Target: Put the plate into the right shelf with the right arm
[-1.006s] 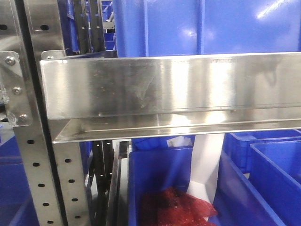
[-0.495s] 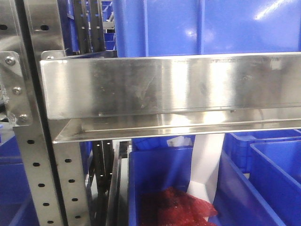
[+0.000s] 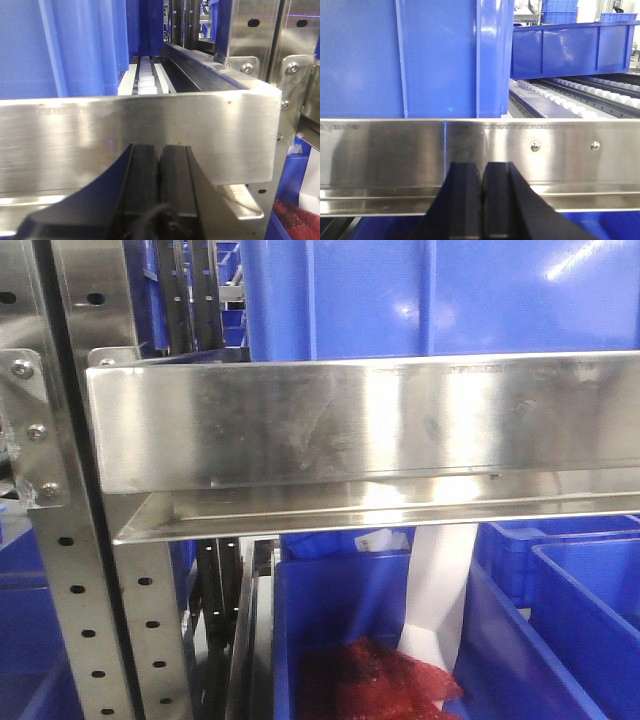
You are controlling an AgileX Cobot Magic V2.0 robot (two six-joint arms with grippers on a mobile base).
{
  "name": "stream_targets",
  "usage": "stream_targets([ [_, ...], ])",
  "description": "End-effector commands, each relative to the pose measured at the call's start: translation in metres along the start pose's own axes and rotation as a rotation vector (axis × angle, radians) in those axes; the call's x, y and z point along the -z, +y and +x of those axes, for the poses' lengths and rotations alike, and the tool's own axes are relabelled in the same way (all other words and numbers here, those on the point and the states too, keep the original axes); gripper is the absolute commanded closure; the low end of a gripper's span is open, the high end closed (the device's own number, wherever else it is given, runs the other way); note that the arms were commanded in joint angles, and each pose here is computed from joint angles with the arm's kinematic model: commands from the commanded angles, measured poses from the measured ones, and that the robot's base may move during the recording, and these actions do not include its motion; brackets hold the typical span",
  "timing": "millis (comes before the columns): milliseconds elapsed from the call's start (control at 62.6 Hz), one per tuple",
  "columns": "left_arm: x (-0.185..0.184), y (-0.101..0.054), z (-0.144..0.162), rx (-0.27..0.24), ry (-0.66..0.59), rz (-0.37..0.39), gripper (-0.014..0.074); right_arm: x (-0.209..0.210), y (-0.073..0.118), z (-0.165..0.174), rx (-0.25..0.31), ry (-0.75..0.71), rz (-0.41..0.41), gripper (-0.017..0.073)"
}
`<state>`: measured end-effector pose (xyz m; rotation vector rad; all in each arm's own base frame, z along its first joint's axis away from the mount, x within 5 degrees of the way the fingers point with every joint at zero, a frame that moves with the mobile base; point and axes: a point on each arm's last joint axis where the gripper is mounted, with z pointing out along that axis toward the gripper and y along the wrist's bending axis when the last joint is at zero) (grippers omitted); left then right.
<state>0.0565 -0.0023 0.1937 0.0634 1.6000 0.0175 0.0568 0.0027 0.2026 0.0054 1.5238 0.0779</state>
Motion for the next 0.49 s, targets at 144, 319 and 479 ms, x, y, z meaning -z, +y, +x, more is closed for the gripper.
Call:
stream_targets([
  [144, 0.0007, 0.0014, -0.0047, 0.006, -0.079, -0.015, 0.0640, 0.0019, -0.0007, -0.0114, 0.005, -0.115, 0.011, 0.0508],
  [319, 0.0007, 0.0014, -0.0047, 0.006, -0.079, -0.015, 0.0640, 0.0019, -0.0007, -0.0114, 0.005, -0.115, 0.011, 0.0508],
  [479, 0.0007, 0.0014, -0.0047, 0.006, -0.079, -0.015, 0.0640, 0.0019, -0.0007, -0.0114, 0.005, -0.115, 0.011, 0.0508],
])
